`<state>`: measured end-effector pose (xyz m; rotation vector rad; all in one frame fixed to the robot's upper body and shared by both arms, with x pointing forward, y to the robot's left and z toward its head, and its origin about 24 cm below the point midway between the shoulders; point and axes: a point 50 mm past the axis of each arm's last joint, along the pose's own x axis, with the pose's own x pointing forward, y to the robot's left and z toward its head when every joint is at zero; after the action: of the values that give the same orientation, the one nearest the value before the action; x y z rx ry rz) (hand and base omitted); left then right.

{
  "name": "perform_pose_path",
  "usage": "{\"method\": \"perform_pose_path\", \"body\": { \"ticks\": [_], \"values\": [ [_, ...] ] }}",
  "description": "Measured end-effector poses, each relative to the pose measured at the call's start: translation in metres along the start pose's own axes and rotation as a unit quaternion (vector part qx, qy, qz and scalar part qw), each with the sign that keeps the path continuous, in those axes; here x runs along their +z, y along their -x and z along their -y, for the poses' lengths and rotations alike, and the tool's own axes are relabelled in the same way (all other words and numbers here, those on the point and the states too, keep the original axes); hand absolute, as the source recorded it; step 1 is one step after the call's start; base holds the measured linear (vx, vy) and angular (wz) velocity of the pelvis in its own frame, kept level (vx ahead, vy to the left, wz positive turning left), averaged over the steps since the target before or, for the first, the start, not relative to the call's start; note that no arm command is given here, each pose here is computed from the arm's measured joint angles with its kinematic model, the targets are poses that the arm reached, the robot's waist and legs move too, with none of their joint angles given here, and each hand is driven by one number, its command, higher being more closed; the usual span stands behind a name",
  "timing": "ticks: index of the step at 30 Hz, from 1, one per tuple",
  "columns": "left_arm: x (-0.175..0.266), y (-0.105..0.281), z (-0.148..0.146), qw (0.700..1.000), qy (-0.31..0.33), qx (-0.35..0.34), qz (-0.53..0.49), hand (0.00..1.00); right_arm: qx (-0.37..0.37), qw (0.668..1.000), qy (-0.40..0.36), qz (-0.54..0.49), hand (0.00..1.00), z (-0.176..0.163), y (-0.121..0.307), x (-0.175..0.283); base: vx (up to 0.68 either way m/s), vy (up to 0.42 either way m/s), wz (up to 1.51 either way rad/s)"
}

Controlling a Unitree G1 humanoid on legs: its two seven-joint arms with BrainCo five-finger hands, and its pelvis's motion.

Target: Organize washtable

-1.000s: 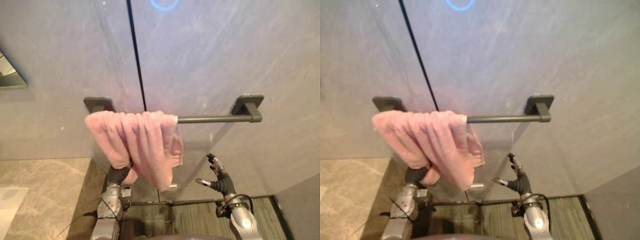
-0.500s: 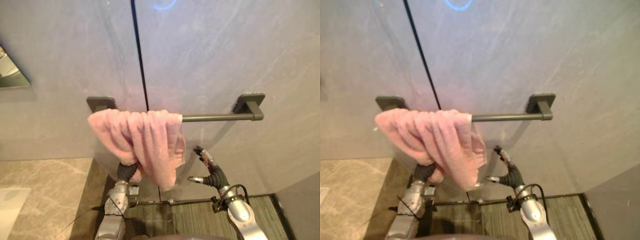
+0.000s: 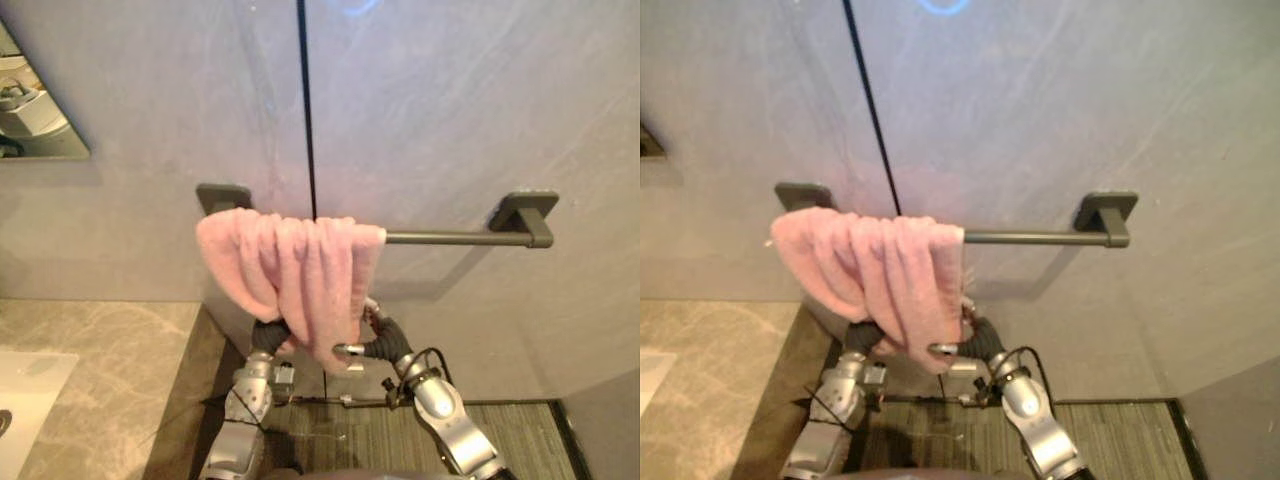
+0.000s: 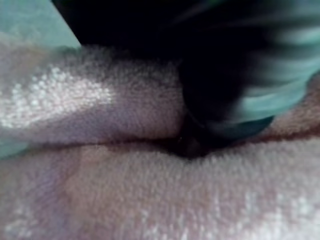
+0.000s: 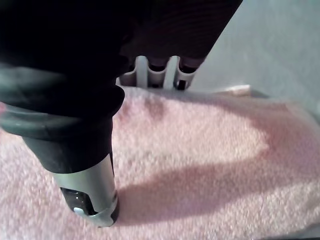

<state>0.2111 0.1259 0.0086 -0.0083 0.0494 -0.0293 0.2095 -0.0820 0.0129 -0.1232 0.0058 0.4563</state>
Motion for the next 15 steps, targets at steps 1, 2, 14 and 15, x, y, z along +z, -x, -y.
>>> {"method": "perform_pose_path", "body": {
  "ticks": [1, 2, 14, 15],
  "values": [
    [0.000, 0.000, 0.002, 1.000, 0.001, -0.004, 0.000, 1.00, 0.006, 1.000, -0.001, -0.001, 1.00, -0.003, -0.003, -0.001, -0.03, -0.036, 0.14],
    [0.000, 0.000, 0.002, 1.000, 0.001, -0.005, 0.000, 1.00, 0.008, 1.000, -0.001, -0.001, 1.00, -0.004, -0.004, -0.001, -0.01, -0.035, 0.12],
    [0.001, -0.001, 0.002, 1.000, 0.000, -0.006, 0.004, 1.00, -0.022, 1.000, -0.001, 0.005, 1.00, 0.006, -0.007, 0.002, -0.02, -0.011, 0.01],
    [0.002, -0.001, 0.002, 1.000, 0.000, -0.005, 0.004, 1.00, -0.030, 1.000, -0.002, 0.006, 1.00, 0.008, -0.007, 0.002, -0.04, -0.020, 0.02]
  ]
}}
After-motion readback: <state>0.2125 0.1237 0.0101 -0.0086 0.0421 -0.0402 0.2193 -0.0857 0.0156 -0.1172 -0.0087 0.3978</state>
